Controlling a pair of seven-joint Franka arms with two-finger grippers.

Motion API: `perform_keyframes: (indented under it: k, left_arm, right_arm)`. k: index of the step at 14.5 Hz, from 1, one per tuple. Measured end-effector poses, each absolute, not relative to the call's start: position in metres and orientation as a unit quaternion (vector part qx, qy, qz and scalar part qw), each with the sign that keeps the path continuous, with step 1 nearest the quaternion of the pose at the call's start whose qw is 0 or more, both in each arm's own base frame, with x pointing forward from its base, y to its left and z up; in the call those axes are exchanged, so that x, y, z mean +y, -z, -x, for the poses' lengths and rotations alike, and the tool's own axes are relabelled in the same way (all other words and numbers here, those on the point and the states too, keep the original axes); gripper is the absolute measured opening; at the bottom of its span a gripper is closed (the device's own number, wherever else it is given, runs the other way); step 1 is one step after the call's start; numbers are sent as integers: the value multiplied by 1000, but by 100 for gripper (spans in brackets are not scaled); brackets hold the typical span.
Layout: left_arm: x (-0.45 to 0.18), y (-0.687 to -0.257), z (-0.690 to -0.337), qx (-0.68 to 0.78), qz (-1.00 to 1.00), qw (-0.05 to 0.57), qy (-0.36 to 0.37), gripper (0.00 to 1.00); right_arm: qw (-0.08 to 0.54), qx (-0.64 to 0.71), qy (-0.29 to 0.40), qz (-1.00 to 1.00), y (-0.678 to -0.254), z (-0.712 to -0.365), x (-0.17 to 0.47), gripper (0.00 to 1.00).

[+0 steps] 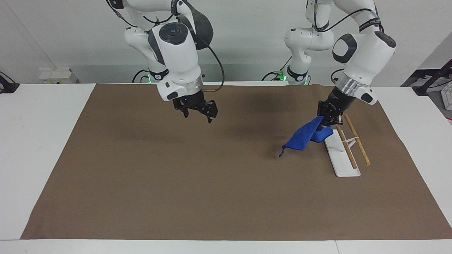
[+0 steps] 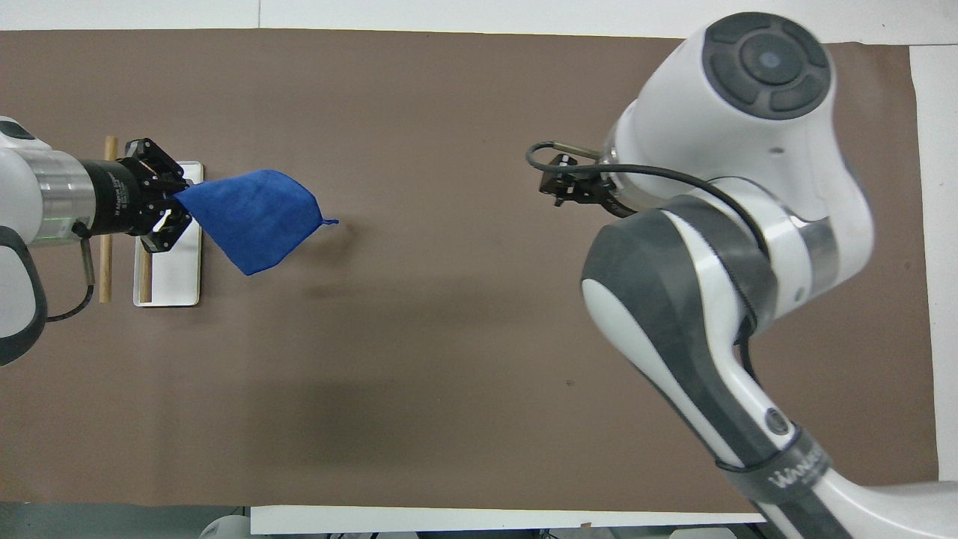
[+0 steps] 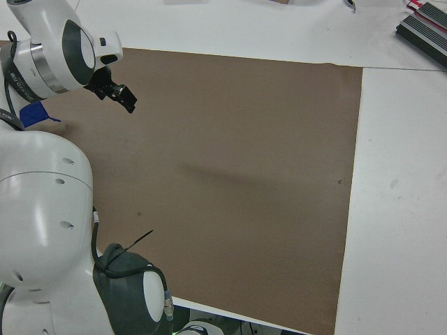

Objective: Right arm passes towel to left arm to hang
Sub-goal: 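Open the right gripper and withdraw while the left gripper pulls the towel, then drape the towel over the wooden rods with the left gripper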

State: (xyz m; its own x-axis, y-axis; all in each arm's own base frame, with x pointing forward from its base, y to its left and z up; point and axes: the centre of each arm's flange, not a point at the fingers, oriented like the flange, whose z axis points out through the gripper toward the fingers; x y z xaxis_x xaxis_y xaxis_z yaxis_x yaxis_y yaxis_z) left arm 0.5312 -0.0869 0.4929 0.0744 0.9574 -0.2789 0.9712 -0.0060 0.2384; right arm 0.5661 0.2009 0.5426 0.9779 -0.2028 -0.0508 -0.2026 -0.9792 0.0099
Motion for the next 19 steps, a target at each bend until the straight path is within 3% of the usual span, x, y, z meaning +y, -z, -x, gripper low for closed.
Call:
perform_keyframes:
  k: [5, 9, 19]
  left_arm:
    - [-1, -494, -540, 655, -731, 191, -26, 2]
    - [30, -503, -543, 577, -791, 191, -68, 2]
    - [63, -515, -551, 472, -864, 111, -134, 2]
  right_arm:
    - [19, -42, 32, -998, -584, -568, 38, 100]
    - [15, -19, 22, -999, -604, -557, -37, 100]
    - [13, -13, 19, -1000, -611, -552, -49, 100]
